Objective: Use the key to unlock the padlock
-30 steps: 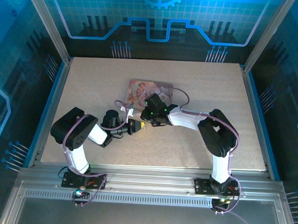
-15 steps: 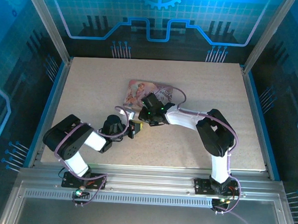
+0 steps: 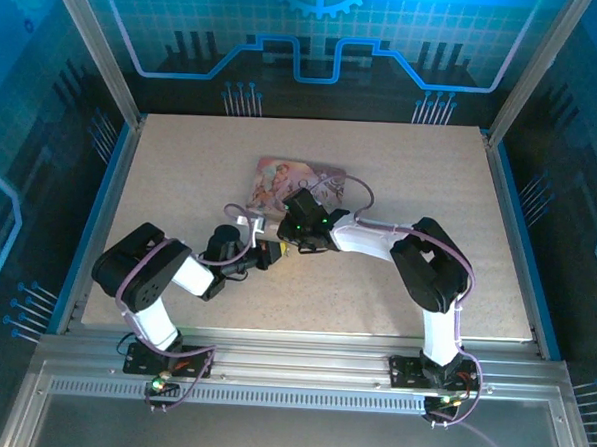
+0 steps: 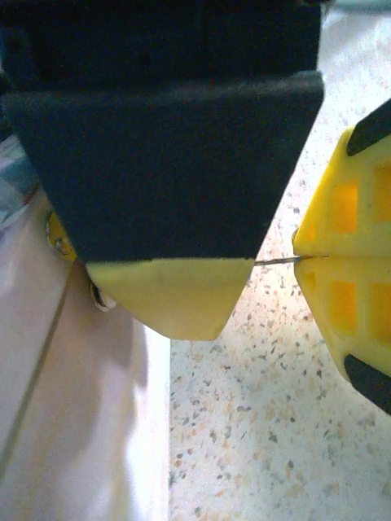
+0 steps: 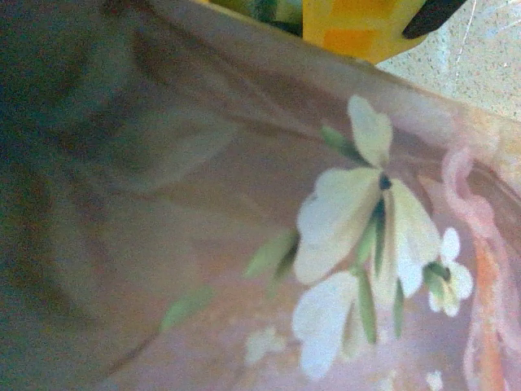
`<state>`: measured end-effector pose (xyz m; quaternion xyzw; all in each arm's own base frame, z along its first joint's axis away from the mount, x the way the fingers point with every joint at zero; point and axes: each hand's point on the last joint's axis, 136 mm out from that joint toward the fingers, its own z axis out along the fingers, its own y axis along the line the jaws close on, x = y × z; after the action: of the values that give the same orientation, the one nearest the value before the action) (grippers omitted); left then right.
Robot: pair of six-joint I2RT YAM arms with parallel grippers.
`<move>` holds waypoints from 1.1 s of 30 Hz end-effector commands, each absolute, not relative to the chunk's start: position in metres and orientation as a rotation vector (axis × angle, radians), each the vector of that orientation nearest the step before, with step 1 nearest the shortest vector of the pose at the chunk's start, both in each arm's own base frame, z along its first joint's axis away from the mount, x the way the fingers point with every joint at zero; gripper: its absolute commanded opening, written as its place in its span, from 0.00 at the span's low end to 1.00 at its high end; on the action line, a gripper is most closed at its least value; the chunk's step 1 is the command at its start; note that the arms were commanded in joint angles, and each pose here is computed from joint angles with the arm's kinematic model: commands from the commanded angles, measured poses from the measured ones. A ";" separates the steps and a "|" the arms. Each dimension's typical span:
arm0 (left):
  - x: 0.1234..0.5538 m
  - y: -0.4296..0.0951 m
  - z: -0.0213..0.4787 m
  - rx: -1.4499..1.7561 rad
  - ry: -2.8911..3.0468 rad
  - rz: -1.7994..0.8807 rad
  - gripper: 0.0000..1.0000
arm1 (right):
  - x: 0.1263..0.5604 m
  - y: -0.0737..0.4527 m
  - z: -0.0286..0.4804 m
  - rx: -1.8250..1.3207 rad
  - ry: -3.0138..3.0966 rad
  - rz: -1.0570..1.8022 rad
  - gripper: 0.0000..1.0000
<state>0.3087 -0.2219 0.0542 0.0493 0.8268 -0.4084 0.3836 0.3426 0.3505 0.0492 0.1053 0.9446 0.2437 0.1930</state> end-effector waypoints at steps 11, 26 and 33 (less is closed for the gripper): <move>0.302 -0.238 0.075 0.620 1.889 -0.465 0.00 | 0.294 0.352 0.034 0.180 2.837 0.636 0.31; 0.294 -0.239 0.085 0.469 1.909 -0.729 0.00 | 0.303 0.337 0.064 0.347 2.691 0.820 0.62; 0.296 -0.235 0.081 0.381 1.949 -0.821 0.00 | 0.305 0.329 0.068 0.489 2.571 0.986 0.64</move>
<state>0.2921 -0.2315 0.0629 0.1759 0.8171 -0.2989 0.4606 0.2987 0.3251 0.0545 0.1440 0.9270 0.3038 0.1661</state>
